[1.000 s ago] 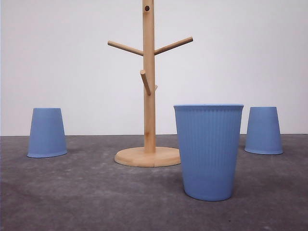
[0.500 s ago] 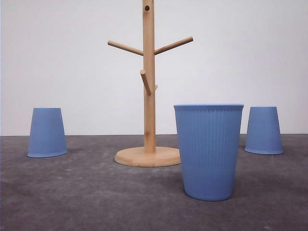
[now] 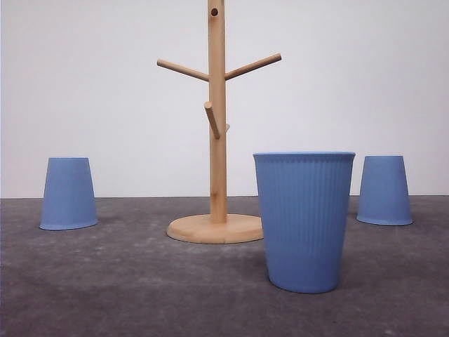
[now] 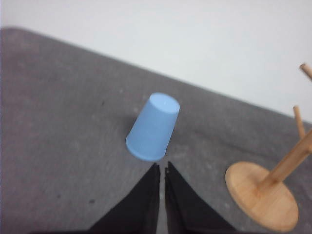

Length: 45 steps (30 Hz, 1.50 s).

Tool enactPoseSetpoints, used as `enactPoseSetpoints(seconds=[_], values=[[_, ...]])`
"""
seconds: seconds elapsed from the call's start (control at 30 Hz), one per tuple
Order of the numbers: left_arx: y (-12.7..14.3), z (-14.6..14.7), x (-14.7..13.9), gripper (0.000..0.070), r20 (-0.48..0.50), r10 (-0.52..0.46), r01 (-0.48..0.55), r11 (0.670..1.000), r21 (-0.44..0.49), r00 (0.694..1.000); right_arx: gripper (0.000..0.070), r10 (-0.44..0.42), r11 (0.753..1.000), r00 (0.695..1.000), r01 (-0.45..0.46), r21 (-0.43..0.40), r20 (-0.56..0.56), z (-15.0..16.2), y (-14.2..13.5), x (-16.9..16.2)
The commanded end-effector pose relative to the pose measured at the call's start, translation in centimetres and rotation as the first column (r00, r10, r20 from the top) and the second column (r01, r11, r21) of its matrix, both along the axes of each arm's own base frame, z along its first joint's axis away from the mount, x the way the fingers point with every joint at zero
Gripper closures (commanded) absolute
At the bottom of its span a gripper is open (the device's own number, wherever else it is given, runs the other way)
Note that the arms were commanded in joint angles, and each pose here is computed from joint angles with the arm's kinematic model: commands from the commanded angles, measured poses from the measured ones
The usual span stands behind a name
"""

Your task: Place three cups

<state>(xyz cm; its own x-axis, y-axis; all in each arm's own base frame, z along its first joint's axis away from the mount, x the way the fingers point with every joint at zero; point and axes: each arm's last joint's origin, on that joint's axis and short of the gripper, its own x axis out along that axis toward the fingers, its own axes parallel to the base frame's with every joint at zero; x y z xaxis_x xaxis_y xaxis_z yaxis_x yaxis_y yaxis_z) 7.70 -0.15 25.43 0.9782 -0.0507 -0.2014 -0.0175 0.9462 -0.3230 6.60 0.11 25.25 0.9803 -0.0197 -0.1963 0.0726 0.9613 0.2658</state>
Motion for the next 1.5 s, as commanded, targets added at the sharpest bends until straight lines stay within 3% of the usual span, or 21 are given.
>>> enactPoseSetpoints(seconds=[0.0, 0.2, 0.47, 0.63, 0.9, 1.03, 1.1, 1.2, 1.23, 1.47], values=[[0.0, 0.8, 0.1, 0.0697, -0.035, -0.001, 0.001, 1.000, 0.023, 0.999, 0.0693, 0.020, 1.000, 1.000, -0.020, -0.019, -0.024, 0.8, 0.0, 0.1], [-0.1, 2.0, 1.3, 0.0697, -0.201, -0.051, 0.065, 0.996, 0.063, 0.978, 0.0694, 0.124, 0.987, 0.971, -0.142, -0.078, -0.206, 2.1, 0.4, 1.5], [-0.7, 2.4, 3.1, 0.0697, -0.368, -0.224, 0.258, 0.965, 0.047, 0.903, 0.0693, 0.302, 0.934, 0.883, -0.350, -0.076, -0.359, 2.2, 1.0, 4.6], [-1.9, 2.8, 3.9, 0.0697, -0.392, -0.330, 0.390, 0.917, 0.083, 0.859, 0.0693, 0.362, 0.907, 0.841, -0.417, -0.055, -0.403, 1.7, 1.4, 5.6], [-4.0, 3.6, 4.8, 0.0697, -0.428, -0.446, 0.558, 0.809, 0.183, 0.786, 0.0693, 0.432, 0.867, 0.813, -0.494, -0.071, -0.390, 1.8, 2.5, 5.7], [-4.3, 3.8, 5.2, 0.0696, -0.434, -0.456, 0.571, 0.801, 0.181, 0.777, 0.0691, 0.438, 0.863, 0.810, -0.500, -0.071, -0.390, 1.8, 2.6, 5.7], [-4.3, 3.8, 5.2, 0.0633, -0.432, -0.457, 0.571, 0.801, 0.182, 0.778, 0.0629, 0.439, 0.860, 0.810, -0.504, -0.080, -0.390, 1.8, 2.6, 5.7], [-4.3, 3.9, 5.1, 0.0246, -0.427, -0.454, 0.565, 0.806, 0.177, 0.782, 0.0334, 0.426, 0.863, 0.816, -0.496, -0.096, -0.391, 1.8, 2.5, 5.7], [-4.2, 3.9, 5.1, 0.0203, -0.427, -0.448, 0.558, 0.811, 0.175, 0.785, 0.0307, 0.426, 0.863, 0.817, -0.496, -0.097, -0.389, 1.8, 2.5, 5.7], [-4.1, 4.1, 4.9, 0.0184, -0.413, -0.428, 0.529, 0.832, 0.169, 0.804, 0.0295, 0.427, 0.863, 0.819, -0.496, -0.099, -0.384, 1.9, 2.5, 5.6]])
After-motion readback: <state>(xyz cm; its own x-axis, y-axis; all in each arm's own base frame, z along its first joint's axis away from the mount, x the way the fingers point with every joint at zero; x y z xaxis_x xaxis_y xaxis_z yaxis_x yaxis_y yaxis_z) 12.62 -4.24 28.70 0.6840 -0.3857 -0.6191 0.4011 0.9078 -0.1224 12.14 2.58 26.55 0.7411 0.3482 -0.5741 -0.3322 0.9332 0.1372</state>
